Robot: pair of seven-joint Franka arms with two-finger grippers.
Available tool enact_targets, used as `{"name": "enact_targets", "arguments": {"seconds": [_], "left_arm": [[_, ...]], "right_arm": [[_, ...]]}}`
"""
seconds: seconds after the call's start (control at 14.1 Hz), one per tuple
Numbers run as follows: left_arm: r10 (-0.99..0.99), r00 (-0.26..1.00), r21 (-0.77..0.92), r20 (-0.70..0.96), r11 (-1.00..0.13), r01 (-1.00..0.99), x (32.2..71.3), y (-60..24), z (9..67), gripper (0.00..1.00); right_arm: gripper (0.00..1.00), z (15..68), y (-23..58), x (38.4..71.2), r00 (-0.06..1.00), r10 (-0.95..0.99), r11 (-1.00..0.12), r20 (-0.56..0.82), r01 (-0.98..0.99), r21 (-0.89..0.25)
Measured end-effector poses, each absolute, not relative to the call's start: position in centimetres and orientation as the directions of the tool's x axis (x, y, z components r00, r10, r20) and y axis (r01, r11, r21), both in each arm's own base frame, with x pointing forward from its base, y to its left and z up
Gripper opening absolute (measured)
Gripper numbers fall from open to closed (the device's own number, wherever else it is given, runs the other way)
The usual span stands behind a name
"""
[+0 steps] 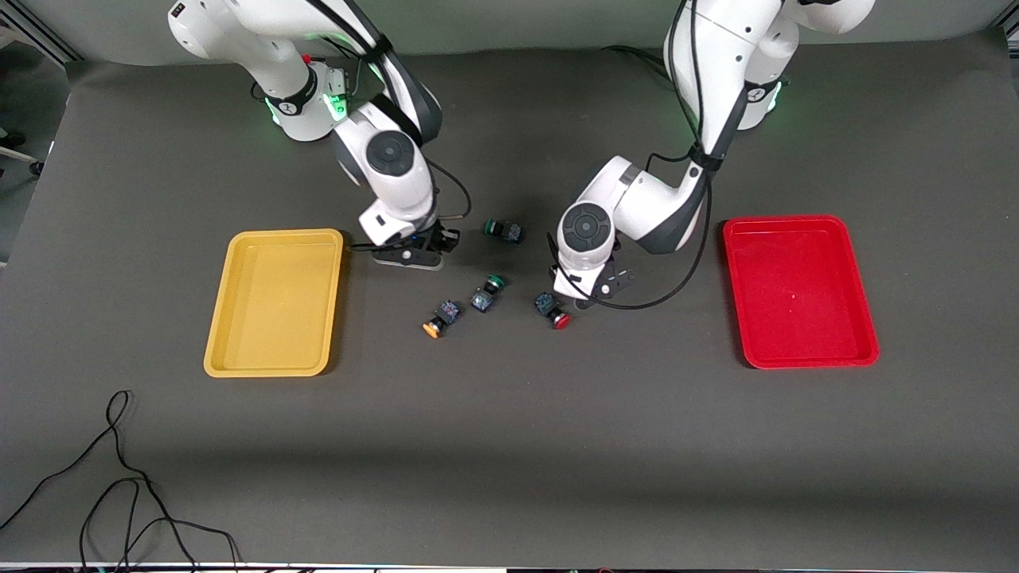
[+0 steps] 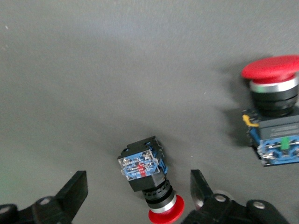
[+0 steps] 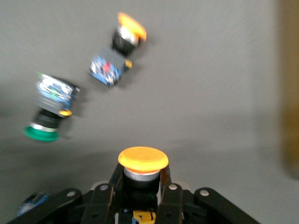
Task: Place red and yellow buttons in trays
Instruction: 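Carry the yellow button to the yellow tray while the left gripper carries red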
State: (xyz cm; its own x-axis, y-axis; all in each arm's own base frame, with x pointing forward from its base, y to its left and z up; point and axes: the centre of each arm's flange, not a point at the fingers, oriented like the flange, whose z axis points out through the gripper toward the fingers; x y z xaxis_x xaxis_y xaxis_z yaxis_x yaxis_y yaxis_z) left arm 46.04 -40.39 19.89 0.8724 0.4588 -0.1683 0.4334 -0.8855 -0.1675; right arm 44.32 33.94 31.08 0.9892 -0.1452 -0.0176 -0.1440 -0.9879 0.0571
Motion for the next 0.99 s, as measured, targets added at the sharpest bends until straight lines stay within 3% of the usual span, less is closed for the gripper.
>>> {"name": "enact_targets", "arguments": {"seconds": [0.21, 0.28, 0.49, 0.78, 0.99], "left_arm": [[0.464, 0.873, -0.148, -0.152, -0.884, 0.444, 45.1, -39.8, 18.3, 0.92], [0.466, 0.873, -0.142, -0.148, -0.883, 0.447, 44.9, -39.5, 17.8, 0.85], [0.468, 0.872, -0.131, -0.143, -0.883, 0.452, 44.7, -39.3, 17.8, 0.48], [0.472, 0.869, -0.145, -0.152, -0.88, 0.452, 45.0, -39.0, 20.8, 0.47], [0.468, 0.862, -0.199, -0.196, -0.879, 0.432, 46.9, -36.1, 27.1, 0.47]], "right_arm": [[0.33, 39.1, 29.5, 48.1, 0.996, -0.08, -0.996, -0.025, -0.079, 0.04], [0.33, 40.5, 26.9, 49.6, 0.999, -0.046, -0.999, -0.022, -0.045, 0.028], [0.33, 41.9, 15.5, 53.9, 0.999, 0.052, -0.999, -0.013, 0.052, 0.014], [0.33, 39.6, 0.4, 54.9, 0.993, 0.118, -0.993, -0.008, 0.118, 0.015], [0.33, 32.8, -2.0, 52.5, 0.991, 0.128, -0.991, 0.038, 0.127, 0.046]]}}
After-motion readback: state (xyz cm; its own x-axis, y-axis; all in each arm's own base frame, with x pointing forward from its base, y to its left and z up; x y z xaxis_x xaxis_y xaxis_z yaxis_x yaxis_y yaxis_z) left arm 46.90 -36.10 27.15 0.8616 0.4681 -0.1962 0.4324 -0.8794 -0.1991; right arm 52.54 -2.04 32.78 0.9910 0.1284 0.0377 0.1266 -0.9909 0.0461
